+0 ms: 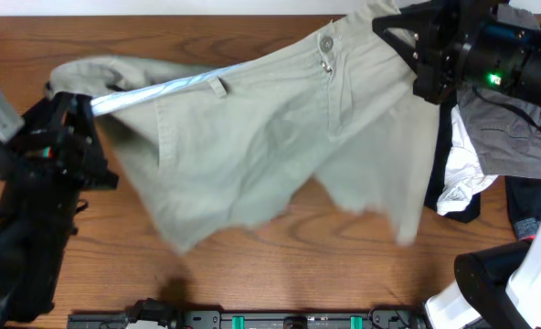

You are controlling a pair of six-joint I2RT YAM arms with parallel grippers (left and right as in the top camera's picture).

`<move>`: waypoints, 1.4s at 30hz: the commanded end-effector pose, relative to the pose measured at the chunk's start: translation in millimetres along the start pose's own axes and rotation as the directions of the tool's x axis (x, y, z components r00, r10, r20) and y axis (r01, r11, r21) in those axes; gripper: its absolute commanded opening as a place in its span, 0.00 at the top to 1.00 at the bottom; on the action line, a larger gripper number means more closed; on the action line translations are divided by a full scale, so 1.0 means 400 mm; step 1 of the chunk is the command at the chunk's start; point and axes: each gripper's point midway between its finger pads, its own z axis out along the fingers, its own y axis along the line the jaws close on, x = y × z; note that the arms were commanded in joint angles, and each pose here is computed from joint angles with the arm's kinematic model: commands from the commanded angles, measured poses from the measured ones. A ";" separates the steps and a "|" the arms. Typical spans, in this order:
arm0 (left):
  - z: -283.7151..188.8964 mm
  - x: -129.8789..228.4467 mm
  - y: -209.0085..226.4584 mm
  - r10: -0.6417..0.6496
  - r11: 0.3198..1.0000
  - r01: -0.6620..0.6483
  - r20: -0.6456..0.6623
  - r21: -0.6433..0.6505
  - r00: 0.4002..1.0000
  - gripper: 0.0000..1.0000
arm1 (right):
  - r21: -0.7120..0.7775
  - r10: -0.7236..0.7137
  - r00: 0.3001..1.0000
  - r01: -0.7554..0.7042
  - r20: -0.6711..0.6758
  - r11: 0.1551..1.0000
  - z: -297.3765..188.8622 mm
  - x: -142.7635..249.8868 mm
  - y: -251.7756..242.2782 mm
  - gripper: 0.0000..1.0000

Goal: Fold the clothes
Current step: 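Lift the waistband with both grippers and stretch the shorts open, then lower the khaki shorts flat and release both grippers at the waistband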

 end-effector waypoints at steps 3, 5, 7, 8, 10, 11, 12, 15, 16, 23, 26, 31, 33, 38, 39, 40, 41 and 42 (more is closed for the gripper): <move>-0.034 -0.030 0.078 0.057 0.982 -0.049 0.042 -0.184 0.997 0.94 | 0.316 0.203 0.978 -0.178 -0.048 0.932 0.021 0.057 -0.185 0.99; -0.003 0.009 0.094 0.055 0.977 -0.059 -0.025 -0.206 0.998 0.95 | 0.333 0.248 0.966 -0.211 -0.072 0.919 0.052 0.079 -0.211 0.99; 0.030 0.047 0.110 0.051 0.971 -0.071 -0.093 -0.227 0.994 0.94 | 0.337 0.276 0.956 -0.227 -0.102 0.914 0.089 0.101 -0.234 0.98; 0.054 0.074 0.121 0.048 0.967 -0.081 -0.140 -0.241 0.989 0.94 | 0.339 0.289 0.949 -0.234 -0.123 0.911 0.113 0.116 -0.249 0.98; 0.097 0.118 0.139 0.041 0.960 -0.097 -0.213 -0.262 0.976 0.94 | 0.345 0.317 0.934 -0.246 -0.164 0.906 0.166 0.149 -0.282 0.98; 0.118 0.138 0.148 0.037 0.957 -0.105 -0.245 -0.271 0.969 0.94 | 0.347 0.332 0.924 -0.253 -0.188 0.903 0.198 0.170 -0.301 0.99; 0.142 0.160 0.157 0.032 0.953 -0.113 -0.278 -0.280 0.960 0.94 | 0.351 0.346 0.914 -0.260 -0.210 0.900 0.230 0.191 -0.321 0.99; 0.214 0.223 0.184 0.018 0.943 -0.138 -0.367 -0.303 0.930 0.94 | 0.359 0.382 0.884 -0.276 -0.268 0.892 0.331 0.259 -0.383 0.98; 0.236 0.243 0.193 0.013 0.940 -0.145 -0.391 -0.309 0.920 0.94 | 0.358 0.387 0.877 -0.277 -0.285 0.892 0.365 0.281 -0.401 0.98; 0.394 0.417 0.278 -0.027 0.903 -0.222 -0.565 -0.367 0.825 0.94 | 0.312 0.352 0.850 -0.237 -0.391 0.920 0.616 0.453 -0.506 0.99; 0.463 0.504 0.319 -0.046 0.888 -0.255 -0.626 -0.383 0.779 0.94 | 0.303 0.345 0.849 -0.234 -0.399 0.924 0.722 0.527 -0.546 0.94; 0.562 0.651 0.402 -0.072 0.849 -0.324 -0.699 -0.418 0.712 0.40 | 0.290 0.315 0.882 -0.218 -0.351 0.932 0.866 0.609 -0.615 0.01; 0.585 0.687 0.442 -0.076 0.819 -0.361 -0.709 -0.445 0.701 0.22 | 0.281 0.313 0.890 -0.223 -0.333 0.934 0.886 0.613 -0.623 0.01; 0.586 0.651 0.480 -0.086 0.797 -0.356 -0.676 -0.487 0.732 0.08 | 0.275 0.304 0.903 -0.223 -0.304 0.935 0.844 0.551 -0.617 0.01; 0.581 0.631 0.482 -0.086 0.797 -0.348 -0.663 -0.494 0.744 0.07 | 0.272 0.304 0.905 -0.225 -0.299 0.936 0.823 0.529 -0.610 0.01; 0.575 0.616 0.480 -0.085 0.798 -0.341 -0.653 -0.497 0.752 0.06 | 0.273 0.305 0.905 -0.226 -0.298 0.935 0.804 0.511 -0.602 0.01; 0.568 0.602 0.475 -0.084 0.801 -0.335 -0.646 -0.497 0.758 0.05 | 0.273 0.302 0.904 -0.222 -0.301 0.936 0.780 0.492 -0.591 0.01; 0.558 0.586 0.469 -0.083 0.802 -0.330 -0.639 -0.498 0.764 0.03 | 0.269 0.293 0.904 -0.212 -0.310 0.939 0.755 0.475 -0.575 0.01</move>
